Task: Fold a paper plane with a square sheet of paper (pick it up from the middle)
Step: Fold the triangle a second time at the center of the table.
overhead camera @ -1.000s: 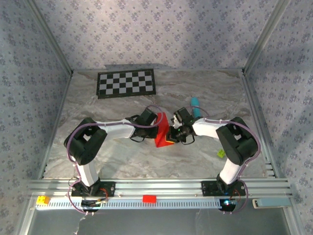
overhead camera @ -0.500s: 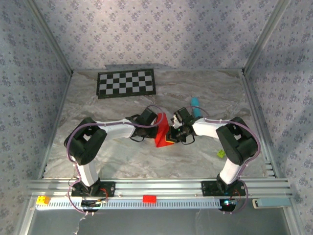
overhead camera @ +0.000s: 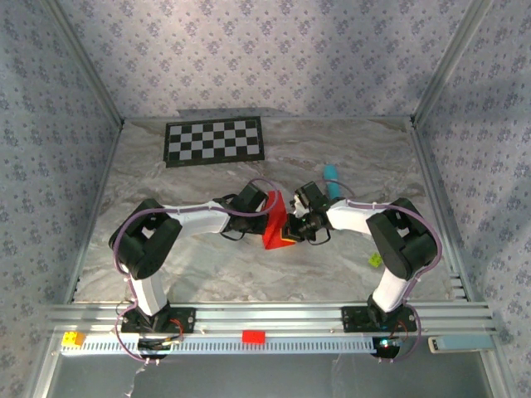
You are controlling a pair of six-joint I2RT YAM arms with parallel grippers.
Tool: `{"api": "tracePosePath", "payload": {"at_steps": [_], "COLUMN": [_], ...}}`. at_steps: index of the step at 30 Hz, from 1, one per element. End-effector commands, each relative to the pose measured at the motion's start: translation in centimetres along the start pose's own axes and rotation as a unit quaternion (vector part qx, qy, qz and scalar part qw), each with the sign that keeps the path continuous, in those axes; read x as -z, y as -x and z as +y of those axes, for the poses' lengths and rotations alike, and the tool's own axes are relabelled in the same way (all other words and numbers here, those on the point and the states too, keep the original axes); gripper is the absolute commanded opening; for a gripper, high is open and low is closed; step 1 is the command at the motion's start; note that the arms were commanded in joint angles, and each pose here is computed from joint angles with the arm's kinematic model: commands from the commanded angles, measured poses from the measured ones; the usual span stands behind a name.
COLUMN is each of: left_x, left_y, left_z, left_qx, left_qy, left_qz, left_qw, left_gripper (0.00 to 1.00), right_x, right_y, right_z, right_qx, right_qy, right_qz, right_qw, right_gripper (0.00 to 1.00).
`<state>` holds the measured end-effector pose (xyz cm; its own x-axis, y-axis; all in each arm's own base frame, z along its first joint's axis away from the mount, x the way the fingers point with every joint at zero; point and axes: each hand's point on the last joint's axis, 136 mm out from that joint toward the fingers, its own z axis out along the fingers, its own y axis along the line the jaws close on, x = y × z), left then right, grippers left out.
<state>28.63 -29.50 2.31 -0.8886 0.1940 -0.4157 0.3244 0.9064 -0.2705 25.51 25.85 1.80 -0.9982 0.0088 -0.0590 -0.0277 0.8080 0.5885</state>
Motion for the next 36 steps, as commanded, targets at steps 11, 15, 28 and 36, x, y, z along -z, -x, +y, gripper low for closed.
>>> {"api": "tracePosePath", "payload": {"at_steps": [11, 15, 28, 36], "left_x": [-0.8, -0.8, -0.8, -0.8], "left_y": [-1.2, -1.2, -1.1, -1.4], "left_z": [1.1, 1.2, 1.2, 1.3], "left_qx": [-0.002, -0.002, -0.002, -0.003], "left_qy": [0.018, 0.018, 0.020, 0.020], "left_qz": [0.019, 0.019, 0.018, 0.020], "left_qw": [1.000, 1.000, 1.000, 1.000], "left_gripper": [0.00, 0.00, 0.00, 0.00], "right_x": [2.3, 2.4, 0.7, 0.0], "right_y": [2.5, 3.3, 4.2, 4.2], "right_z": [2.5, 4.3, 5.5, 5.9], "right_qx": [-0.028, -0.035, -0.051, -0.048], "right_qy": [0.080, 0.129, 0.159, 0.162], "right_qz": [-0.062, -0.072, -0.062, -0.052], "right_qw": [0.994, 0.988, 0.984, 0.984], "right_gripper": [0.04, 0.01, 0.00, 0.00]}}
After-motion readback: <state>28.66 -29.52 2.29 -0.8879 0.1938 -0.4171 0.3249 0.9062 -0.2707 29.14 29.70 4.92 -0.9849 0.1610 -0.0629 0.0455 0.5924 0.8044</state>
